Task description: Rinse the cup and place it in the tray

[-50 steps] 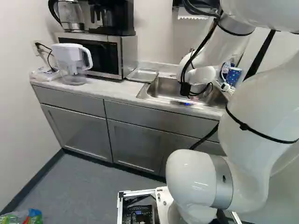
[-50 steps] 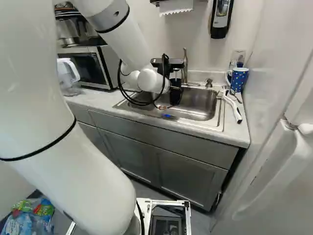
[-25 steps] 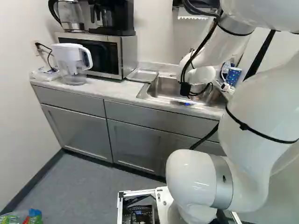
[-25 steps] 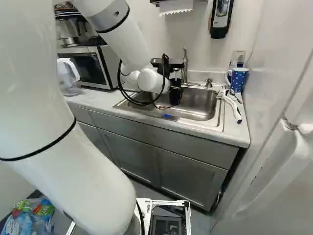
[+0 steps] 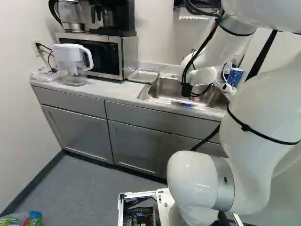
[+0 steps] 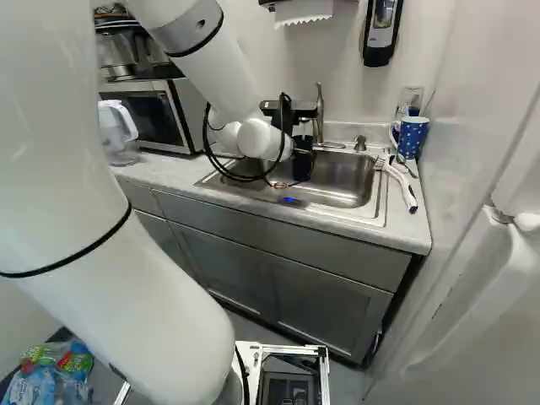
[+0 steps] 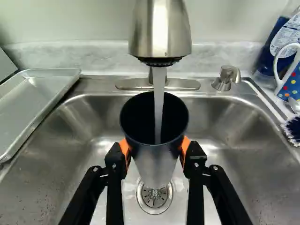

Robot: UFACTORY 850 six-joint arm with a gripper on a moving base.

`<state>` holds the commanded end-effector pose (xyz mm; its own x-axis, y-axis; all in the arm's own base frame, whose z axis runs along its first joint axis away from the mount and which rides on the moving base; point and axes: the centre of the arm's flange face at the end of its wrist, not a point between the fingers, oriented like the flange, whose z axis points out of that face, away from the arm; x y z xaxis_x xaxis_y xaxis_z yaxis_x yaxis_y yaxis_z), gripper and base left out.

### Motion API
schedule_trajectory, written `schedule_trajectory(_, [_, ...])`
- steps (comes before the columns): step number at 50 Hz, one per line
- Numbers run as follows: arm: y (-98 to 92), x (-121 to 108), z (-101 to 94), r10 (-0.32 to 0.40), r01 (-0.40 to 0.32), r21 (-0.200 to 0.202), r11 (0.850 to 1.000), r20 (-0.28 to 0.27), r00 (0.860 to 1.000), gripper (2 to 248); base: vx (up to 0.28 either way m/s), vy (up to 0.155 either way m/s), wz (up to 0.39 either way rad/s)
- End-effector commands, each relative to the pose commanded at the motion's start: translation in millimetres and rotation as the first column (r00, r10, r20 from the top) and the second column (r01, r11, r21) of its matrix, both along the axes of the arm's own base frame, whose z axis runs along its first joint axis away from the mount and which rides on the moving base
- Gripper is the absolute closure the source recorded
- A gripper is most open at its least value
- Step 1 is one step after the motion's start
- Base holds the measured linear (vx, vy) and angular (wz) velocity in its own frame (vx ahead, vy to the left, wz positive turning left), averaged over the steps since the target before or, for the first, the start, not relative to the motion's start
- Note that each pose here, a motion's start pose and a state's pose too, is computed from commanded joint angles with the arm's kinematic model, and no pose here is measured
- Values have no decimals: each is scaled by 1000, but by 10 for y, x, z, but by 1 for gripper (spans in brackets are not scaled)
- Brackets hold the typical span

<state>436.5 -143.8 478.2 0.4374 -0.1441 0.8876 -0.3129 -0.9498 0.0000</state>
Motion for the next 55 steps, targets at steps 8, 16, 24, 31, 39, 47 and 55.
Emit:
schedule_trajectory(8, [0, 0, 0, 0, 0, 0, 1000, 0, 1000, 128, 0, 0, 0])
schedule_trajectory(16, [0, 0, 0, 0, 0, 0, 1000, 0, 1000, 128, 0, 0, 0])
schedule_trajectory(24, [0, 0, 0, 0, 0, 0, 1000, 0, 1000, 128, 0, 0, 0])
schedule_trajectory(31, [0, 0, 0, 0, 0, 0, 1000, 0, 1000, 128, 0, 0, 0])
schedule_trajectory(39, [0, 0, 0, 0, 0, 0, 1000, 0, 1000, 128, 0, 0, 0])
schedule_trajectory(47, [0, 0, 0, 0, 0, 0, 1000, 0, 1000, 128, 0, 0, 0])
schedule_trajectory(55, [0, 0, 0, 0, 0, 0, 1000, 0, 1000, 128, 0, 0, 0])
